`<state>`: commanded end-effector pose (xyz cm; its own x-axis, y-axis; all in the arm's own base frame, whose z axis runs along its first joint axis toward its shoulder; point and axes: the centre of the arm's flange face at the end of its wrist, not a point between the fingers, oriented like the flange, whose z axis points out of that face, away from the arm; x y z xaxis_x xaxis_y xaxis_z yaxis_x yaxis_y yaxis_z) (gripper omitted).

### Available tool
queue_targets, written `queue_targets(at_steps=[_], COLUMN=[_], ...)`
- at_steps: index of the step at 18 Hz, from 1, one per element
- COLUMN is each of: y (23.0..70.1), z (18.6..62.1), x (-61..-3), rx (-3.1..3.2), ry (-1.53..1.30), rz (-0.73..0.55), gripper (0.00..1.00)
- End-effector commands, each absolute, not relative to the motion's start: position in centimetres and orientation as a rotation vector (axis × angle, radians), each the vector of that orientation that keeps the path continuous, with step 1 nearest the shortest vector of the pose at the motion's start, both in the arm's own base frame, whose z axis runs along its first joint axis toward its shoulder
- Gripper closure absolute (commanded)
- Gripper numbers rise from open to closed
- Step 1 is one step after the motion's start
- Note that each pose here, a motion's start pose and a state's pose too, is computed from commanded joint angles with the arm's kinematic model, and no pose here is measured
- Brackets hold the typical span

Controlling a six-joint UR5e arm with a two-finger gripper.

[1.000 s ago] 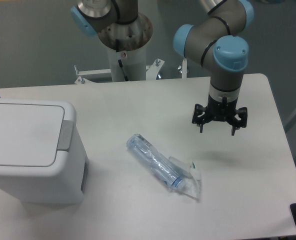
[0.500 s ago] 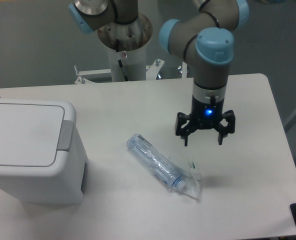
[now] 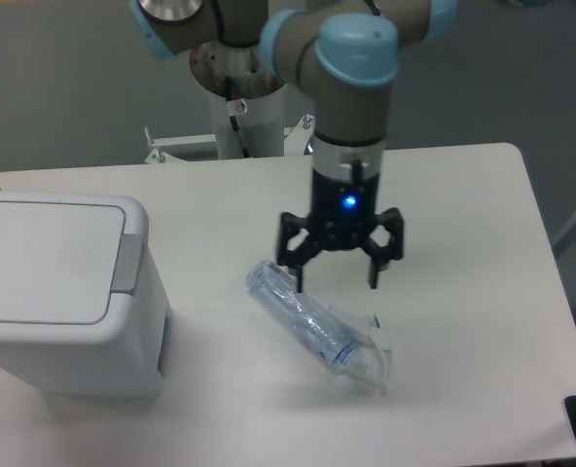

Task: Open the trash can
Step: 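Move the gripper over the bottle toward the white trash can lid, then lower the gripper finger onto the lid edge and push it open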

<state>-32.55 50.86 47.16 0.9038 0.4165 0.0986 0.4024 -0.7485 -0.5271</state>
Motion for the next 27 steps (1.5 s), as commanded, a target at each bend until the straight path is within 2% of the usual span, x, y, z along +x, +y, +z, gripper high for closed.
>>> queue_targets(at_steps=[4, 10, 27], y=[51.1, 52.3, 54.2], z=[49.0, 49.2, 48.7], x=[-30.3, -26.2, -22.1], rx=[-2.487, -2.491, -2.488], ry=[-0.536, -0.457, -0.534], rz=[0.035, -0.009, -0.075], gripper=[0.00, 0.00, 0.00])
